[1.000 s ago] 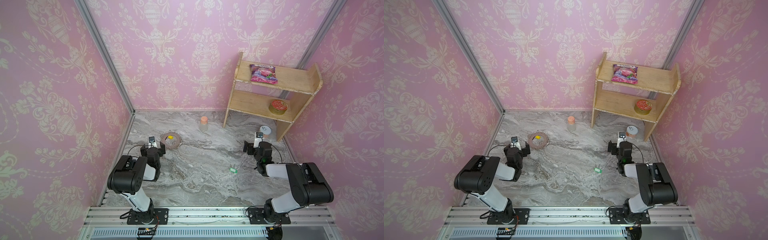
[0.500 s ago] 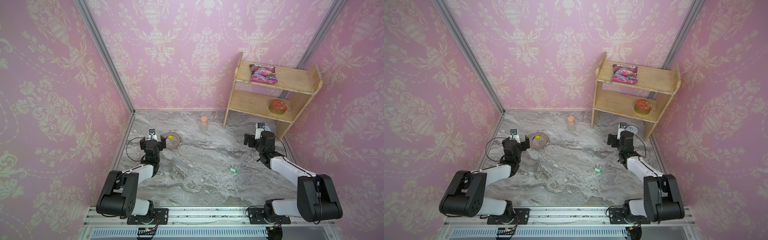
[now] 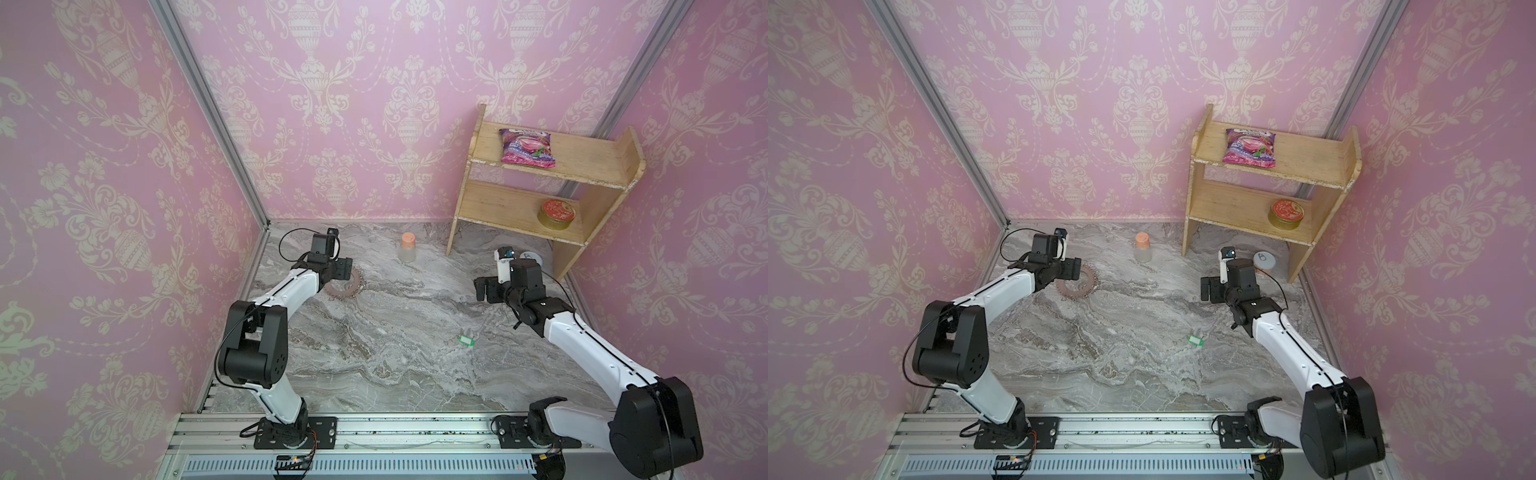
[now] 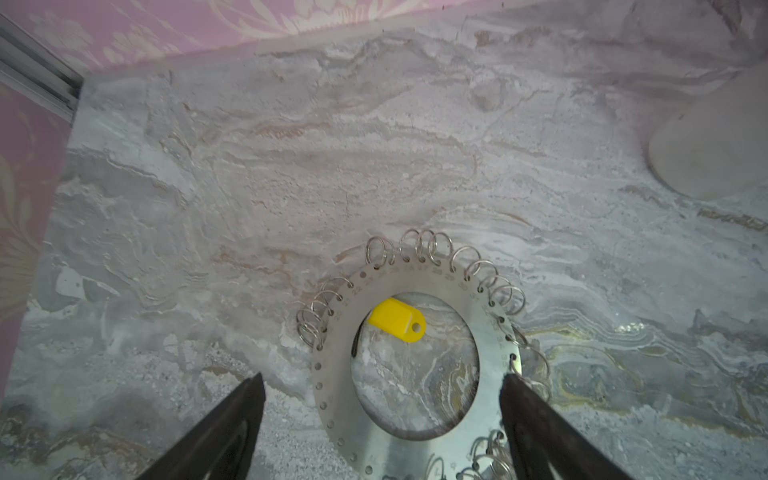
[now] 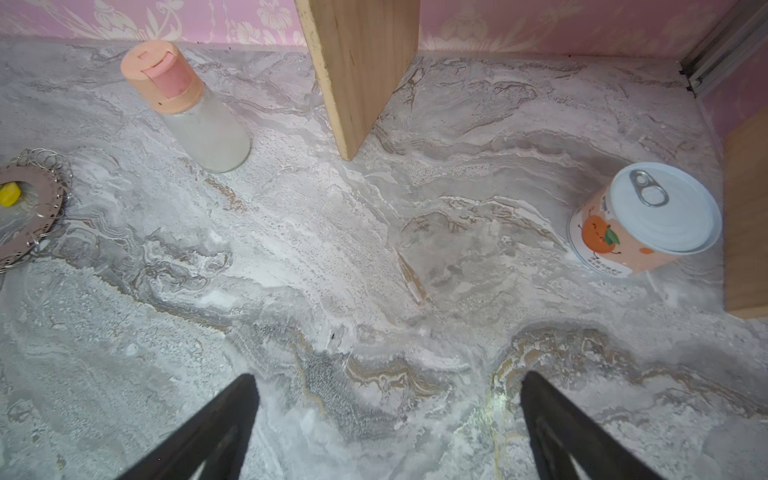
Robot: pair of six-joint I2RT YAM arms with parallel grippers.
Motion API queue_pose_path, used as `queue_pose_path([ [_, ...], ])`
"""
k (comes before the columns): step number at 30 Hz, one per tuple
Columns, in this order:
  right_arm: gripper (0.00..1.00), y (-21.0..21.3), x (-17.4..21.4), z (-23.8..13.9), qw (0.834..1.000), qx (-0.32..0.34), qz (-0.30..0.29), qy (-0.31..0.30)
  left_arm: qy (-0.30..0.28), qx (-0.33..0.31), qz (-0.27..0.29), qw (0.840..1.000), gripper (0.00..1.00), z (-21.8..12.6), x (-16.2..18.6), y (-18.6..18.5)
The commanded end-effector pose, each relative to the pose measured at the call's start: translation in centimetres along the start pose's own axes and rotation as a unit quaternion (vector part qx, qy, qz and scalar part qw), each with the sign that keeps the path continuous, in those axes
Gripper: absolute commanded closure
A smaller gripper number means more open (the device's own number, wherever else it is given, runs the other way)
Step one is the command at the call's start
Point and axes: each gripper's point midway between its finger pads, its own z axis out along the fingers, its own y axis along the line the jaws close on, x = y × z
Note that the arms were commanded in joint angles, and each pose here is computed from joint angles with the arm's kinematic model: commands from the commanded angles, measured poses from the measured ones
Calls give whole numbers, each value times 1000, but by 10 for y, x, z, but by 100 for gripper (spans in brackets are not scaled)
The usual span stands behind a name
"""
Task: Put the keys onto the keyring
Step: 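Move the left gripper over the metal ring plate while the right gripper lifts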
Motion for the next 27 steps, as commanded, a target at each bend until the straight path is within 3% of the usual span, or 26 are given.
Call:
queue_pose_path([
  [1,0,11,-3,-14,1000,-23,4,6,85,30,-6,996,13,4,23,-13],
  [9,0,18,-6,-21,999,-35,4,3,169,47,-4,985,19,24,35,-25],
  [21,0,24,-11,-29,999,-47,8,-3,254,92,-19,963,15,36,63,-46],
  [27,0,27,-15,-34,999,-51,11,-10,306,127,-39,943,15,30,82,-60],
])
